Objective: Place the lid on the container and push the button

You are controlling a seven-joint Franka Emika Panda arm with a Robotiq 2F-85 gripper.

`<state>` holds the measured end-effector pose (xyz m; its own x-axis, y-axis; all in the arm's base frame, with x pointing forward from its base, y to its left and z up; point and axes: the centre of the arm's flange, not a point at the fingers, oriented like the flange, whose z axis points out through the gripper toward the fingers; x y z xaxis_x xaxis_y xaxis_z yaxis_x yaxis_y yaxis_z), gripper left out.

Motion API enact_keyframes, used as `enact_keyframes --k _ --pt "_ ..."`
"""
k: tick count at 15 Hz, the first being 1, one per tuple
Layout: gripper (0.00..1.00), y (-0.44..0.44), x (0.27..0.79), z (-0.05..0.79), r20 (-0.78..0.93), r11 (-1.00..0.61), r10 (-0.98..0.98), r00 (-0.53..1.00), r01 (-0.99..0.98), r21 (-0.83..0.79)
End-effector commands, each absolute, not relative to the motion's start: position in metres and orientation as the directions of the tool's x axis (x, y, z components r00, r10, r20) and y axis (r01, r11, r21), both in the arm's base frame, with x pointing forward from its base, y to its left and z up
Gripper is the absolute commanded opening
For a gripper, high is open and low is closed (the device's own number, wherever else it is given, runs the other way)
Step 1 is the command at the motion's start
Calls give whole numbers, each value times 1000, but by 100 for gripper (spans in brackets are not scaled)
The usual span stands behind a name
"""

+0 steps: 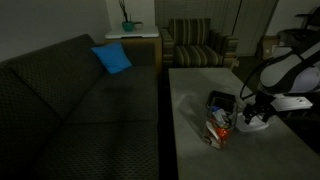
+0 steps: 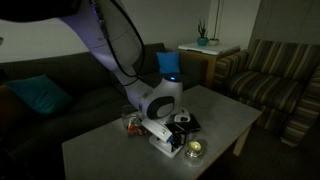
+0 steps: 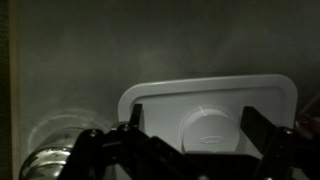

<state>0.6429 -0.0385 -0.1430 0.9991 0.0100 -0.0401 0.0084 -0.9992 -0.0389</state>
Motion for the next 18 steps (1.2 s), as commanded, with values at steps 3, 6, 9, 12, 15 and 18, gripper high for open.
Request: enact_keyframes --k 3,6,9,12,15,18 --pt "100 -33 642 -189 72 -992 -25 997 -16 -128" --pt "100 -33 639 -189 103 -992 -29 994 -16 -124" --pt "100 -37 639 -183 162 -993 -27 986 -7 -120" --pt "100 -39 640 -175 212 -992 -32 977 -5 -127" --pt "100 -39 641 -171 236 -991 -38 971 -5 -137" --pt "100 -35 636 -175 215 -990 -12 977 18 -139"
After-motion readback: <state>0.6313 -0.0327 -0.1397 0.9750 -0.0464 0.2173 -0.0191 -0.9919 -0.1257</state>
